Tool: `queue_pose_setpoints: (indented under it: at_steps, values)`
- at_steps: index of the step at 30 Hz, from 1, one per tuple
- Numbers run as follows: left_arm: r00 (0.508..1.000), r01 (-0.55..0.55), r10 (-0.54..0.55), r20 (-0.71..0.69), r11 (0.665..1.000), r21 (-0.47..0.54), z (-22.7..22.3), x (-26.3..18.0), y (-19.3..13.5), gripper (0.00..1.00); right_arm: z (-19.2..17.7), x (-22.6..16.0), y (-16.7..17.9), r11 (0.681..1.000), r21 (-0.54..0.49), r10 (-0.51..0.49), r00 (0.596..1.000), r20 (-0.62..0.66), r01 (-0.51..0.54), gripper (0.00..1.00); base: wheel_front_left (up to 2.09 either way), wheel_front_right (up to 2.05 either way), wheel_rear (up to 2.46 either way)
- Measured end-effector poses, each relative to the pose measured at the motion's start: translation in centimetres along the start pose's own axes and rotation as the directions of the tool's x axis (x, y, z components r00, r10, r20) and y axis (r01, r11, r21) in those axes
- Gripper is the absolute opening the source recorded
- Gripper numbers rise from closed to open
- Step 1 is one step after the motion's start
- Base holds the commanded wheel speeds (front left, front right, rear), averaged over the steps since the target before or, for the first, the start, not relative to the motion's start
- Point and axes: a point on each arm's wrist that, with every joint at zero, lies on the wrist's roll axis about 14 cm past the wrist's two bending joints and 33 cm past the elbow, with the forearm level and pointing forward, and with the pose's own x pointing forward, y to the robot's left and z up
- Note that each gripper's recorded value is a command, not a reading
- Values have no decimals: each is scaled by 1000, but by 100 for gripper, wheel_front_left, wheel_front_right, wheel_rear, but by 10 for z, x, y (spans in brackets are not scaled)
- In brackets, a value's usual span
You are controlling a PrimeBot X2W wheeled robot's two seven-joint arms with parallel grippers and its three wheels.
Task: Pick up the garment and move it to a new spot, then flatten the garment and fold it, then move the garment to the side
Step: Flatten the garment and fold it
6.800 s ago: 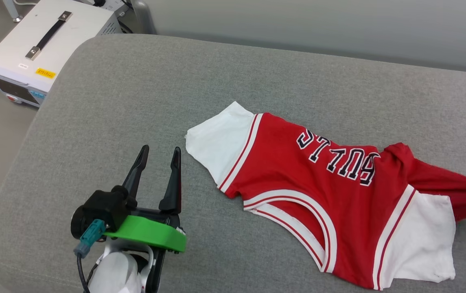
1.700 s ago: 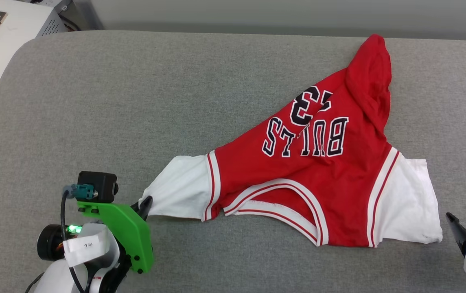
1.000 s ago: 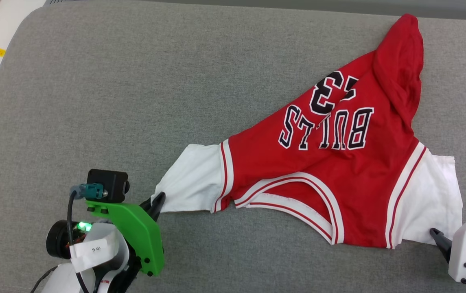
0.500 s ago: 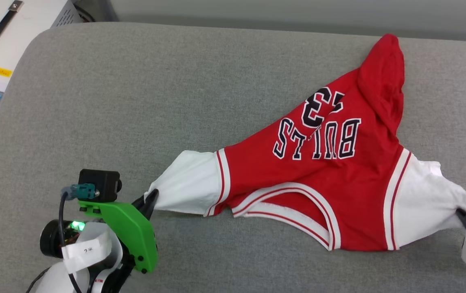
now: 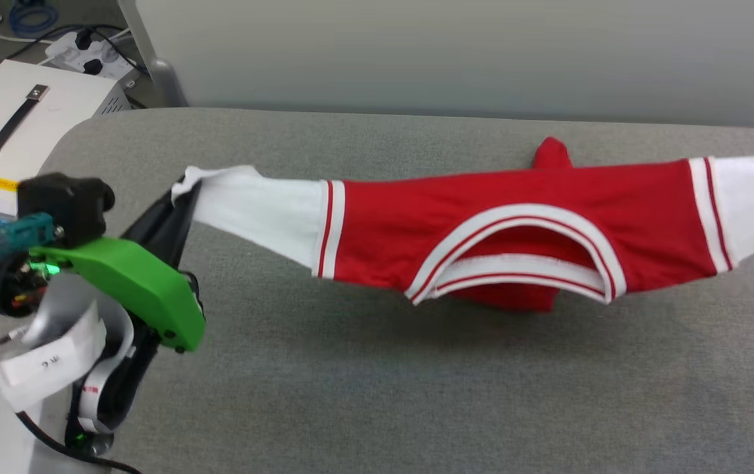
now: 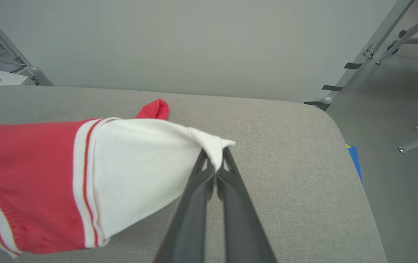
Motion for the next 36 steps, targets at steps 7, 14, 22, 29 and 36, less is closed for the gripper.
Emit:
queue_pose_setpoints:
  at_steps: [7, 14, 22, 29, 36]
  values:
    - [972, 26, -44, 229, 996, 80, 86, -3, -6, 0, 80, -19, -3, 998, -56, 4, 981, 196, 8, 0, 0, 0, 0]
    - [941, 22, -67, 332, 990, 138, 136, 3, -2, 0, 119, -15, 0, 994, -108, 16, 963, 269, 13, 0, 0, 0, 0]
    - [941, 9, -63, 333, 987, 160, 148, 29, 11, 0, 127, 11, -1, 992, -129, 19, 965, 260, 15, 0, 0, 0, 0]
    - [944, 40, -77, 322, 992, 122, 158, 73, 26, 0, 158, 48, -1, 991, -132, 28, 940, 339, 18, 0, 0, 0, 0]
    - [950, 28, -65, 306, 992, 124, 166, 137, 44, 0, 183, 106, -1, 985, -164, 22, 921, 388, 45, 0, 0, 0, 0]
